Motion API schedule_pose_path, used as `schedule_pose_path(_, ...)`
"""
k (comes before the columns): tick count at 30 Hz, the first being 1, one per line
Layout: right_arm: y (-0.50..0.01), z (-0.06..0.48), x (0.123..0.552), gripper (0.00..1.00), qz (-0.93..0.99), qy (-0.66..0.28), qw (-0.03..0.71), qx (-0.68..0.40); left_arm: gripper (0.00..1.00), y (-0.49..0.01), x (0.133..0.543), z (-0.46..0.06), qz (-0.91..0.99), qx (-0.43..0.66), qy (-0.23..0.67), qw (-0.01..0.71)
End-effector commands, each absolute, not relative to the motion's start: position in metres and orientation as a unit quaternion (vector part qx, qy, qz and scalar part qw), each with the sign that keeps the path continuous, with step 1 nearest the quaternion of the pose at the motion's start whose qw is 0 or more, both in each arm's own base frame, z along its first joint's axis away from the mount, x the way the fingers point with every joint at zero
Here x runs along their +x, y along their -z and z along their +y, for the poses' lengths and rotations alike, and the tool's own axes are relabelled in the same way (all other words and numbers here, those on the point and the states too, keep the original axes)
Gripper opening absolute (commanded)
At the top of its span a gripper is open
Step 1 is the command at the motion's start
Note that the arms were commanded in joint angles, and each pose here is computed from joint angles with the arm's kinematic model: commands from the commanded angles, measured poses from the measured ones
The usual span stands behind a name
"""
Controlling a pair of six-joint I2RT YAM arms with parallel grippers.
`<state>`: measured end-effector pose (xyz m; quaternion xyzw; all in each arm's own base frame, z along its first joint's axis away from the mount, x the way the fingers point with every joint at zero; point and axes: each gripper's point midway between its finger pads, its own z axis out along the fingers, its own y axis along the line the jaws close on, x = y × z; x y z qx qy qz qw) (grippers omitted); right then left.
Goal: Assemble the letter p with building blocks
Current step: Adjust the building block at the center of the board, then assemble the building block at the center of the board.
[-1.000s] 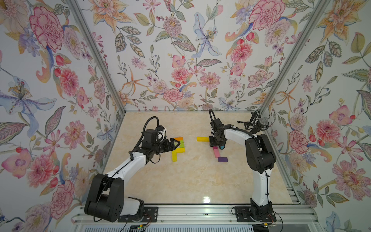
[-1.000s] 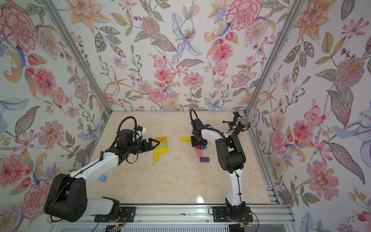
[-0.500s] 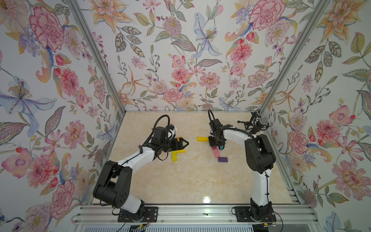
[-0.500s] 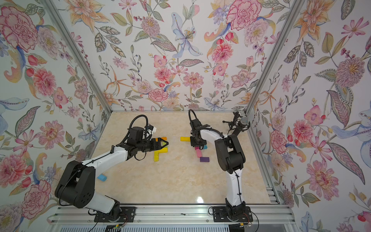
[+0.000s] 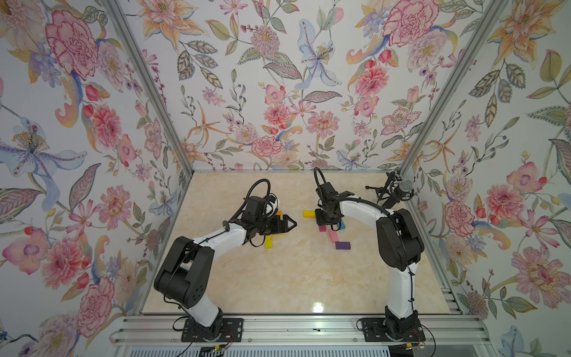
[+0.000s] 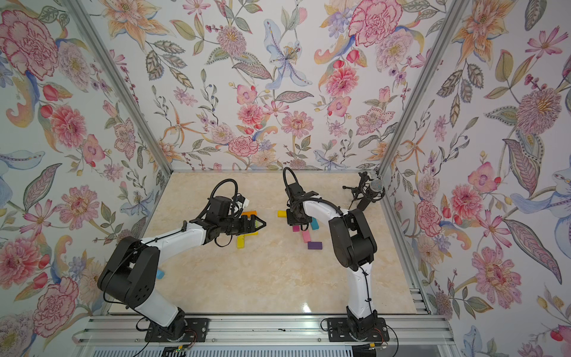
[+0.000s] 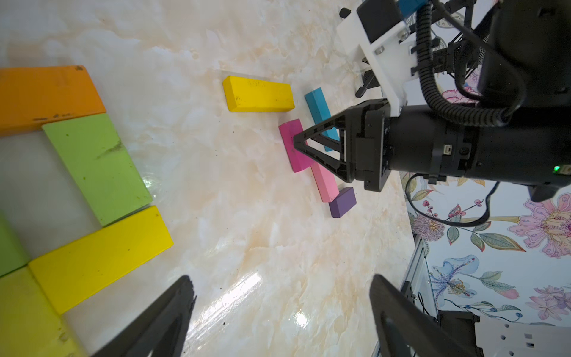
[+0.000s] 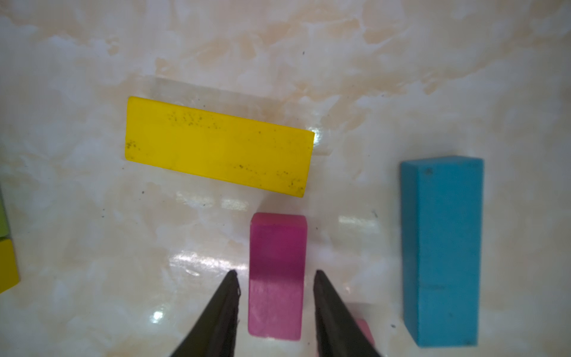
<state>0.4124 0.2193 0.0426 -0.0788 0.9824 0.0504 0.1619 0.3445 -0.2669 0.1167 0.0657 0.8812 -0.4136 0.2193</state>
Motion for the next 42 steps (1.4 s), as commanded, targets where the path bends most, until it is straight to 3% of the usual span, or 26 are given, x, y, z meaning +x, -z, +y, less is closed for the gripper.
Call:
schedule_pose_path(1, -0.052, 0.225, 0.411, 0.61, 0.983, -0.063, 0.161, -0.065, 0.9, -0.131, 0.355, -0.279, 0.871, 0.069, 0.423, 0.24)
schedule_pose_path(4, -0.063, 0.222, 0.414, 0.67, 0.979, -0.063, 0.182, -0.063, 0.89, -0.134, 0.357, -0.284, 0.872, 0.071, 0.419, 0.244)
schedule_pose_path(7, -0.082, 0.208, 0.418, 0.66, 0.974, -0.067, 0.212, -0.046, 0.85, -0.135, 0.359, -0.294, 0.871, 0.071, 0.42, 0.246)
schedule_pose_path(9, -0.087, 0.195, 0.42, 0.63, 0.973, -0.072, 0.218, -0.031, 0.78, -0.133, 0.362, -0.303, 0.873, 0.073, 0.413, 0.25)
schedule_pose_path(11, -0.087, 0.184, 0.421, 0.54, 0.973, -0.077, 0.218, -0.026, 0.64, -0.131, 0.364, -0.311, 0.876, 0.074, 0.404, 0.253)
schedule_pose_path(14, -0.082, 0.173, 0.421, 0.25, 0.973, -0.087, 0.211, -0.019, 0.43, -0.124, 0.366, -0.332, 0.879, 0.081, 0.4, 0.247)
schedule_pose_path(18, -0.071, 0.167, 0.42, 0.1, 0.974, -0.099, 0.203, -0.018, 0.13, -0.108, 0.373, -0.357, 0.888, 0.075, 0.383, 0.242)
schedule_pose_path(21, -0.061, 0.17, 0.421, 0.0, 0.974, -0.113, 0.196, -0.023, 0.0, -0.093, 0.381, -0.369, 0.897, 0.067, 0.368, 0.237)
schedule_pose_path(28, -0.051, 0.18, 0.421, 0.0, 0.972, -0.137, 0.187, -0.038, 0.0, -0.073, 0.391, -0.375, 0.915, 0.062, 0.32, 0.24)
schedule_pose_path(42, -0.021, 0.196, 0.406, 0.0, 0.976, -0.146, 0.153, -0.053, 0.0, -0.045, 0.388, -0.381, 0.923, 0.064, 0.315, 0.212)
